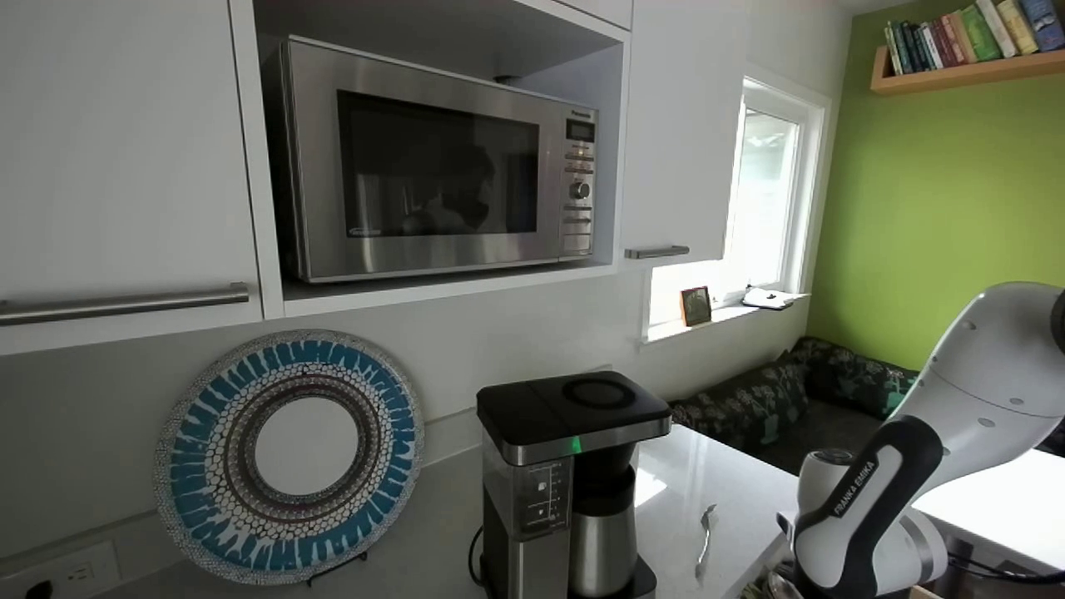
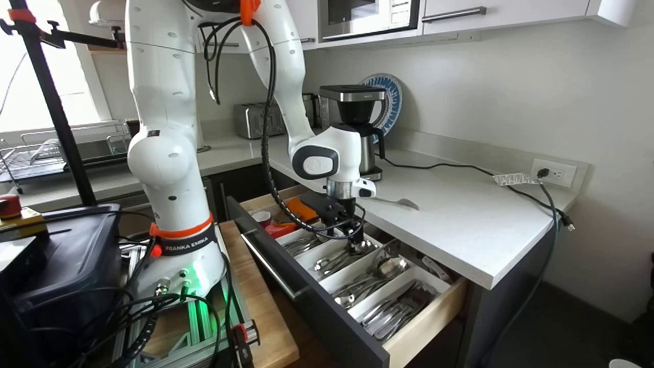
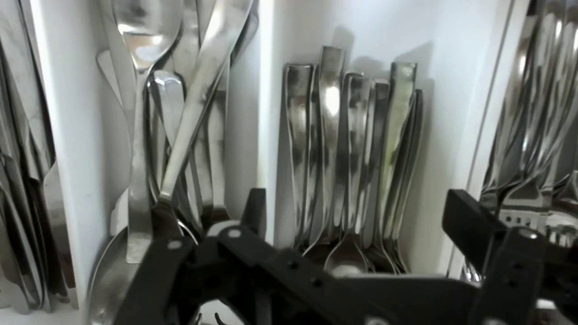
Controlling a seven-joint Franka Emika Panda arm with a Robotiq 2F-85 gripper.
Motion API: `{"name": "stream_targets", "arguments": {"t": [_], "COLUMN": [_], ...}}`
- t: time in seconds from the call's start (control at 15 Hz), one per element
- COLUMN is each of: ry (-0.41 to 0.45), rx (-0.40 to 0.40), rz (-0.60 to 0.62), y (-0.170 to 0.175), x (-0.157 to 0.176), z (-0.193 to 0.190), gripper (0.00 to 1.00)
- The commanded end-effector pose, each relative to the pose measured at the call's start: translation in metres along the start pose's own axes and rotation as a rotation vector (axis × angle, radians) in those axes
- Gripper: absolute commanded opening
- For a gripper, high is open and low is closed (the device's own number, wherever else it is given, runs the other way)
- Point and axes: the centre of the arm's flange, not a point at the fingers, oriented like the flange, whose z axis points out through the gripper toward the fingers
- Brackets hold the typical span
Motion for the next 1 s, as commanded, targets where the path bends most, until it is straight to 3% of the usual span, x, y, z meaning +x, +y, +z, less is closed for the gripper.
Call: {"name": "stream_targets", "arguments": {"t": [0.0,0.07,0.13,0.2,0.33,0.47,0.53,0.8,0.93], "ry": [0.021,0.026,0.032,0.037,0.054,0.08,0.093,0.108,0.11], "rx": [-0.009,-0.009,-0.007,-0.006,-0.002,-0.002,-0.002,0.011,0.019], "rz": [0.026,0.025,0.027,0.025,0.019,0.017,0.016,0.009,0.014], "y": [0.004,0.004,0.004,0.002,0.0,-0.002,-0.004,-0.007,-0.008], "x": [0.002,0.003,0.005,0.008,0.013,0.019,0.021,0.028,0.03], "z": [0.022,0.025,0.028,0.03,0.034,0.036,0.038,0.046,0.05], "gripper": [0.92,0.86,0.87,0.62,0.59,0.49,0.48,0.69,0.65]}}
